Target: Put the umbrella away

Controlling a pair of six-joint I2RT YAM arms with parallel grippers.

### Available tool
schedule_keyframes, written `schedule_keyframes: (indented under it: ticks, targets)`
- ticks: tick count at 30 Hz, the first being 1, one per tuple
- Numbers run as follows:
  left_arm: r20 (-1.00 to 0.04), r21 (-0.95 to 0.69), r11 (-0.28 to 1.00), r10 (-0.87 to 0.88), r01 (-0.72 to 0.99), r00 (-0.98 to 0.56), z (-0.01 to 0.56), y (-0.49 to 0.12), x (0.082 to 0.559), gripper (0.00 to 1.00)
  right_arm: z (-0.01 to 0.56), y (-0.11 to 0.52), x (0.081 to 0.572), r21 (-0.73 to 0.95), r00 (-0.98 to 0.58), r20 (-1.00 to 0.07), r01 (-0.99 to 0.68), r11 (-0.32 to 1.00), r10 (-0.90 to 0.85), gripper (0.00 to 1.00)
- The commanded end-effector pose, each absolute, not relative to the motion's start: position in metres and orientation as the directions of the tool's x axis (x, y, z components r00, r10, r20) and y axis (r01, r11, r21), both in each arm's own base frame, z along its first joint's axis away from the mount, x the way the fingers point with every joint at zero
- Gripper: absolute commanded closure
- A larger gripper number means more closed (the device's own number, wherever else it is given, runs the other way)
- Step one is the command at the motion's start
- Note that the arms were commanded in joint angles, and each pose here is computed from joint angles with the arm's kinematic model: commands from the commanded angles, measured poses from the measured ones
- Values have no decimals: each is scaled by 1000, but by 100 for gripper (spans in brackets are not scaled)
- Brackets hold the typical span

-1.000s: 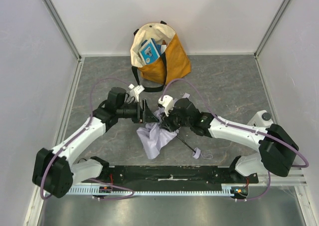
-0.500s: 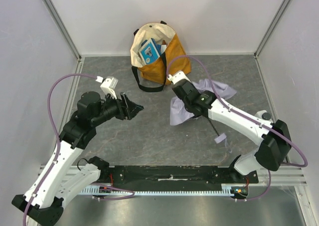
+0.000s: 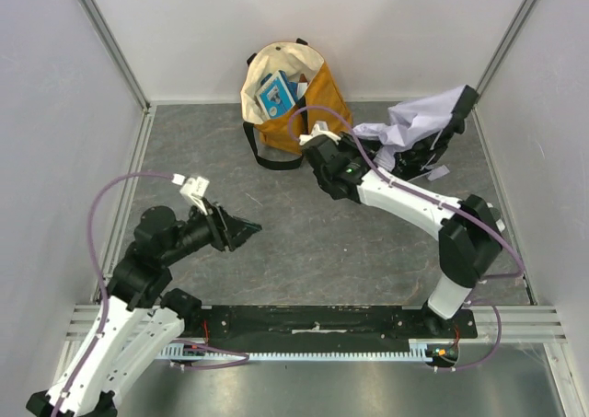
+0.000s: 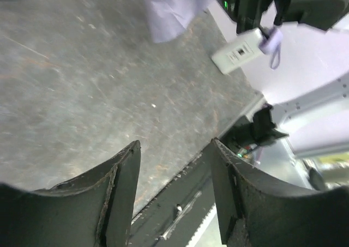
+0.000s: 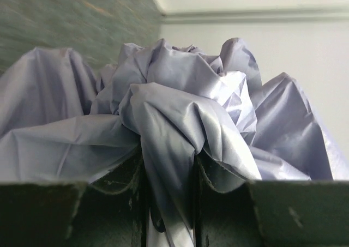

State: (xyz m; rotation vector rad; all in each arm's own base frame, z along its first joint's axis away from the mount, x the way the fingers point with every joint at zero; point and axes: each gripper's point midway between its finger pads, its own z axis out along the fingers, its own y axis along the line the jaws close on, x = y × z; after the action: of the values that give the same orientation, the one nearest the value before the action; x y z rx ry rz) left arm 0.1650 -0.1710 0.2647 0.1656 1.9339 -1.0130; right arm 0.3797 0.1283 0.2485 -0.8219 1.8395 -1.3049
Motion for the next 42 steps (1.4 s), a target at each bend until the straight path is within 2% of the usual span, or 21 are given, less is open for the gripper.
schedule_keyframes:
  ticks: [1, 3, 8, 10, 12, 19, 25, 34, 38, 42]
  targets:
    - [-553, -816, 354, -246, 457, -796, 226, -218, 136, 42, 242, 162, 379, -833, -510, -369, -191, 520, -777, 100]
    - [-518, -853, 226, -255, 471, -816, 224, -231, 134, 43, 232, 174, 373, -793, -487, -398, -242, 558, -777, 100]
    - [-561, -825, 231, -230, 516, -795, 231, -253, 154, 43, 207, 197, 358, -709, -447, -454, -342, 617, -771, 100]
    - [-536, -842, 214, -218, 496, -815, 232, -266, 165, 44, 201, 199, 355, -710, -441, -459, -340, 617, -771, 100]
    - [-467, -880, 205, -204, 429, -860, 221, -282, 175, 52, 196, 202, 353, -703, -439, -466, -344, 623, -768, 100]
    - [-357, -929, 188, -217, 320, -909, 195, -329, 217, 70, 188, 215, 346, -634, -421, -528, -381, 673, -737, 100]
    - [-297, -944, 212, -211, 253, -931, 149, -357, 251, 77, 197, 225, 338, -561, -385, -597, -426, 710, -704, 100]
    - [-300, -938, 234, -179, 255, -937, 121, -381, 300, 82, 200, 238, 319, -542, -264, -618, -539, 645, -740, 100]
    - [-316, -916, 293, -108, 274, -943, 106, -384, 307, 82, 194, 250, 305, -505, -186, -634, -636, 584, -751, 100]
    - [-318, -918, 279, -92, 282, -944, 95, -386, 311, 82, 186, 263, 293, -479, -128, -643, -703, 526, -755, 100]
